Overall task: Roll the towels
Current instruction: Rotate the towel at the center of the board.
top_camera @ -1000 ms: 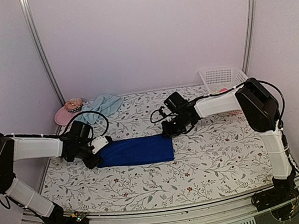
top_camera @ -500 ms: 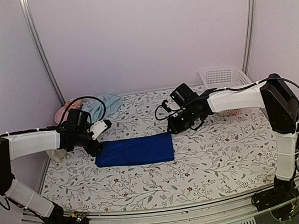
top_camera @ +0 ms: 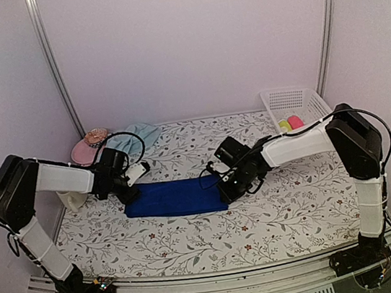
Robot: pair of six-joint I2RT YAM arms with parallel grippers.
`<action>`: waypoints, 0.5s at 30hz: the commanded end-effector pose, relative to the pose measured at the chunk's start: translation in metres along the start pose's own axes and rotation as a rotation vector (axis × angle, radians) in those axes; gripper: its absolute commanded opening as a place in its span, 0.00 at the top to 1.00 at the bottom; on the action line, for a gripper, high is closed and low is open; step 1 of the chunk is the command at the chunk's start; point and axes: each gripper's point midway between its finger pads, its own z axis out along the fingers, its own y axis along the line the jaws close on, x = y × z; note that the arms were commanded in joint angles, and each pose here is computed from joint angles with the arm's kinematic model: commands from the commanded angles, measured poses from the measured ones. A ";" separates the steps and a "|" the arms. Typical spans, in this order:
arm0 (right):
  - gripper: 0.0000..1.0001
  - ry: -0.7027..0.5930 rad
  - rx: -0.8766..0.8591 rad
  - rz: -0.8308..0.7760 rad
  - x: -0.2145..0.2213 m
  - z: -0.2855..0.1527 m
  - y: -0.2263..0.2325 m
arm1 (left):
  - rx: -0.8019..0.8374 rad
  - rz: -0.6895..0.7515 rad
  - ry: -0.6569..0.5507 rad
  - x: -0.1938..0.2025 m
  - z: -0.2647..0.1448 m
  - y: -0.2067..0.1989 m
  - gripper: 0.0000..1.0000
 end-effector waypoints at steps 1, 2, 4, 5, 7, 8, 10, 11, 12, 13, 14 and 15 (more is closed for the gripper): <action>0.97 0.103 0.005 -0.011 0.033 0.017 0.004 | -0.043 -0.015 0.029 0.007 0.012 0.006 0.32; 0.97 0.113 0.010 -0.013 0.036 0.018 0.005 | -0.042 -0.014 0.033 0.008 0.014 0.006 0.32; 0.97 0.126 0.013 -0.022 0.042 0.017 0.012 | -0.038 -0.011 0.037 0.010 0.015 0.004 0.32; 0.97 0.130 0.013 -0.026 0.043 0.016 0.015 | -0.035 -0.009 0.036 0.010 0.015 0.003 0.32; 0.96 0.133 0.006 -0.041 0.045 0.013 0.025 | -0.023 0.000 0.018 0.008 0.012 0.001 0.29; 0.96 0.135 0.000 -0.049 0.046 0.011 0.031 | -0.025 -0.001 0.003 0.005 0.008 0.003 0.27; 0.96 0.138 -0.005 -0.064 0.047 0.007 0.043 | -0.034 -0.003 -0.021 0.000 0.000 0.007 0.20; 0.96 0.138 -0.005 -0.073 0.047 0.006 0.048 | -0.041 -0.007 -0.036 -0.003 -0.004 0.010 0.19; 0.96 0.142 -0.003 -0.081 0.048 0.004 0.054 | -0.046 -0.010 -0.051 -0.006 -0.009 0.013 0.17; 0.95 0.146 -0.005 -0.089 0.049 0.003 0.059 | -0.054 -0.013 -0.073 -0.011 -0.016 0.017 0.13; 0.94 0.152 -0.005 -0.096 0.051 0.002 0.065 | -0.062 -0.017 -0.089 -0.015 -0.022 0.021 0.07; 0.93 0.162 -0.002 -0.107 0.054 0.003 0.070 | -0.075 -0.020 -0.101 -0.018 -0.027 0.025 0.03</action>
